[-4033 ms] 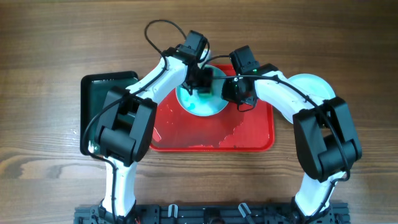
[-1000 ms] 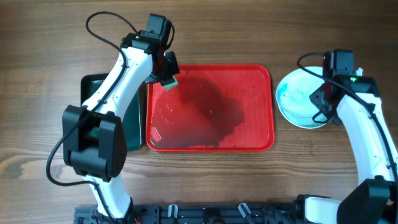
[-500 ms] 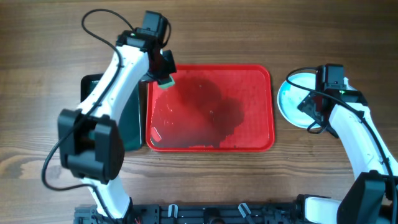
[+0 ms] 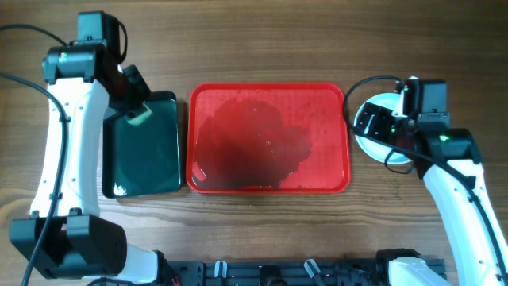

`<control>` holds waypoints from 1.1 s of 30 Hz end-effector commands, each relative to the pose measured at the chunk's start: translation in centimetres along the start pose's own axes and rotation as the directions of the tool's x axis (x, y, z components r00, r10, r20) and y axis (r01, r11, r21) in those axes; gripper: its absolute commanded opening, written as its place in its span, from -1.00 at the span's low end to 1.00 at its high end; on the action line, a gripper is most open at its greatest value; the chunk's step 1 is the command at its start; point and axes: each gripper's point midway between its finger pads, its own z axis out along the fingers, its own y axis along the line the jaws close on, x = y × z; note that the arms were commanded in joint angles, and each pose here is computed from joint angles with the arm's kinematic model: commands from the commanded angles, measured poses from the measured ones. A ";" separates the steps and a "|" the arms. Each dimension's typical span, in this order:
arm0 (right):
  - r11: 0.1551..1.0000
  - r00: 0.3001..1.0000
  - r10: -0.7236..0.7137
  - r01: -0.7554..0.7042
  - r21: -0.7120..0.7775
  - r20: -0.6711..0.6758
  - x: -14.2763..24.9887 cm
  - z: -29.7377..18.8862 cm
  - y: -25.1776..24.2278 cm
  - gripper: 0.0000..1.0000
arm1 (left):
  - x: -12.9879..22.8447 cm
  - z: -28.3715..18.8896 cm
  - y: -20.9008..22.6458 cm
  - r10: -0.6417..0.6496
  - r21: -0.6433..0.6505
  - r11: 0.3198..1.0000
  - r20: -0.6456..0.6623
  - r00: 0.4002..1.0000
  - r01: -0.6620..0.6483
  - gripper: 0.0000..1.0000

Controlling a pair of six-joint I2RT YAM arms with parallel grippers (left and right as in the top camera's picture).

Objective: Clean dirty plates on tray and stack at the side

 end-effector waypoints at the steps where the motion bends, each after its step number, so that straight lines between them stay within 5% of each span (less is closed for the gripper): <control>1: 0.995 0.997 -0.071 0.074 -0.068 0.041 -0.8 -0.8 2.4 0.99 | 1.0 2.3 1.3 0.015 -0.064 0.998 -0.034 0.999 -0.017 -0.92; 12: 0.990 0.996 -0.092 0.091 -0.105 -0.004 0.1 0.0 3.5 1.00 | 6.5 14.8 3.5 -0.007 -0.076 0.997 -0.045 0.999 0.004 -0.92; 13: 0.990 0.996 -0.092 0.091 -0.104 -0.004 0.1 0.0 3.5 0.99 | 6.8 15.3 3.6 -0.008 -0.076 0.997 -0.045 0.999 0.005 -0.78; 14: 0.990 0.996 -0.092 0.091 -0.104 -0.004 0.1 0.0 3.5 0.99 | 6.9 15.3 3.6 -0.013 -0.076 0.997 -0.045 0.999 0.009 -0.41; 15: 0.990 0.996 -0.092 0.091 -0.104 -0.004 0.1 0.0 3.5 0.99 | 6.9 15.3 3.5 -0.015 -0.072 0.997 -0.044 0.999 0.012 0.04; 16: 0.990 0.996 -0.094 0.092 -0.104 -0.005 0.1 0.0 3.5 0.99 | 6.6 15.2 3.4 -0.015 -0.068 0.998 -0.036 0.999 0.012 0.75; 17: 0.989 0.994 -0.105 0.104 -0.104 -0.004 0.1 0.0 3.5 0.99 | 6.3 15.0 3.3 -0.015 -0.065 0.998 -0.030 0.999 0.013 0.99; 26: 0.976 0.993 -0.105 0.115 -0.184 0.061 1.2 -5.1 4.1 0.99 | -0.7 2.0 0.7 -0.095 0.086 0.993 0.218 0.971 0.078 1.00; 33: 0.958 0.927 -0.069 0.166 -0.235 0.370 2.5 -15.7 2.6 1.00 | -0.7 0.8 0.8 -0.101 0.104 0.992 0.247 0.964 0.077 1.00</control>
